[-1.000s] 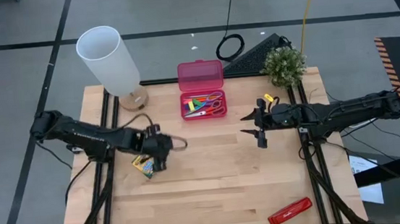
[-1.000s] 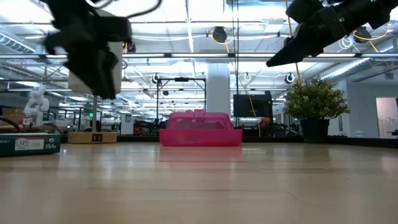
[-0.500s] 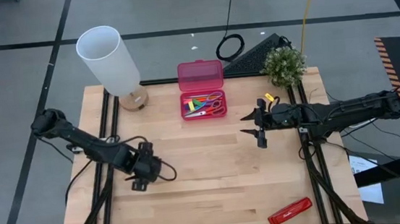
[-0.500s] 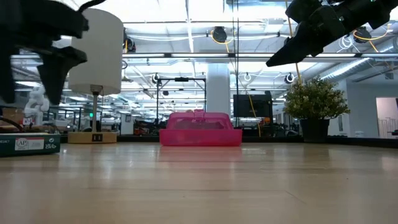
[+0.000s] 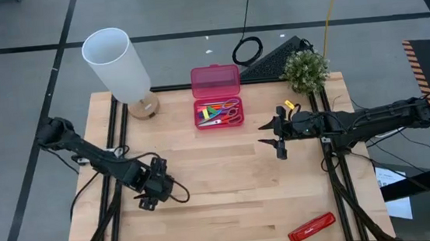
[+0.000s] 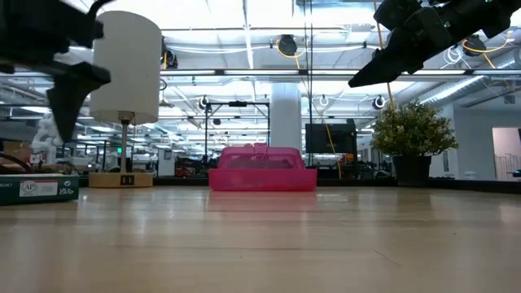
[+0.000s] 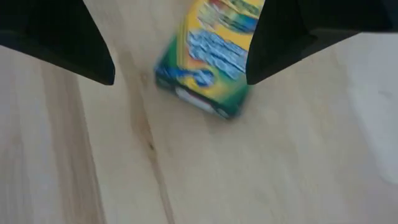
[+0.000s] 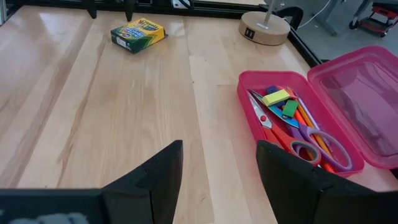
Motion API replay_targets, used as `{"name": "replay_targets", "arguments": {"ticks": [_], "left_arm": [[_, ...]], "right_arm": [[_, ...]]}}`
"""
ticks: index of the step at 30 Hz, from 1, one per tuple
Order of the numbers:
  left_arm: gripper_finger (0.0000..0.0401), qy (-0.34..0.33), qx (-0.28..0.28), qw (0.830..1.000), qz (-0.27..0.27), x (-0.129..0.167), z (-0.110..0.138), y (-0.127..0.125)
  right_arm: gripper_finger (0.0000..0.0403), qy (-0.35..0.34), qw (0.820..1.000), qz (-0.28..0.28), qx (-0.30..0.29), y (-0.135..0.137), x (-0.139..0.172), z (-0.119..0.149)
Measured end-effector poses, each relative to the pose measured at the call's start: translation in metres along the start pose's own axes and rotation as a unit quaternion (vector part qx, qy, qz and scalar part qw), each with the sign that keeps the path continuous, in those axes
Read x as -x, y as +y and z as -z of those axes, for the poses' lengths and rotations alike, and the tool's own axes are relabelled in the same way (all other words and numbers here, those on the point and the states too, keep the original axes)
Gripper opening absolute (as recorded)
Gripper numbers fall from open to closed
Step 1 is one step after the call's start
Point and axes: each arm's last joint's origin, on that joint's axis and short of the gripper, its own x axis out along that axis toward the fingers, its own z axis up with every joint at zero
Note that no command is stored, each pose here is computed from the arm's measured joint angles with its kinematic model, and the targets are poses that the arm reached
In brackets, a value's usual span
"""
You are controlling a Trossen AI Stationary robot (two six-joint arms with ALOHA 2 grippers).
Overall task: Pack school essentials
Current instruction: Put the crayon box into the red supply box
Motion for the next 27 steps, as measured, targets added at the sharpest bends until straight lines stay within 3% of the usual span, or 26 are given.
{"name": "replay_targets", "arguments": {"ticks": [4, 12, 27], "left_arm": [[0.0385, 0.044, -0.036, 0.998, 0.019, -0.012, 0.000, -0.003], [0.0399, 0.088, -0.108, 0.990, -0.001, -0.021, 0.003, -0.001], [0.0400, 0.120, -0.121, 0.985, 0.017, -0.032, 0.006, 0.026]], "right_arm": [[0.0196, 0.000, 1.000, 0.000, 0.001, 0.000, 0.000, 0.000], [0.0196, 0.001, 1.000, 0.000, 0.000, 0.000, 0.000, 0.000], [0.0196, 0.003, 1.000, 0.000, 0.002, 0.000, 0.000, 0.001]]}}
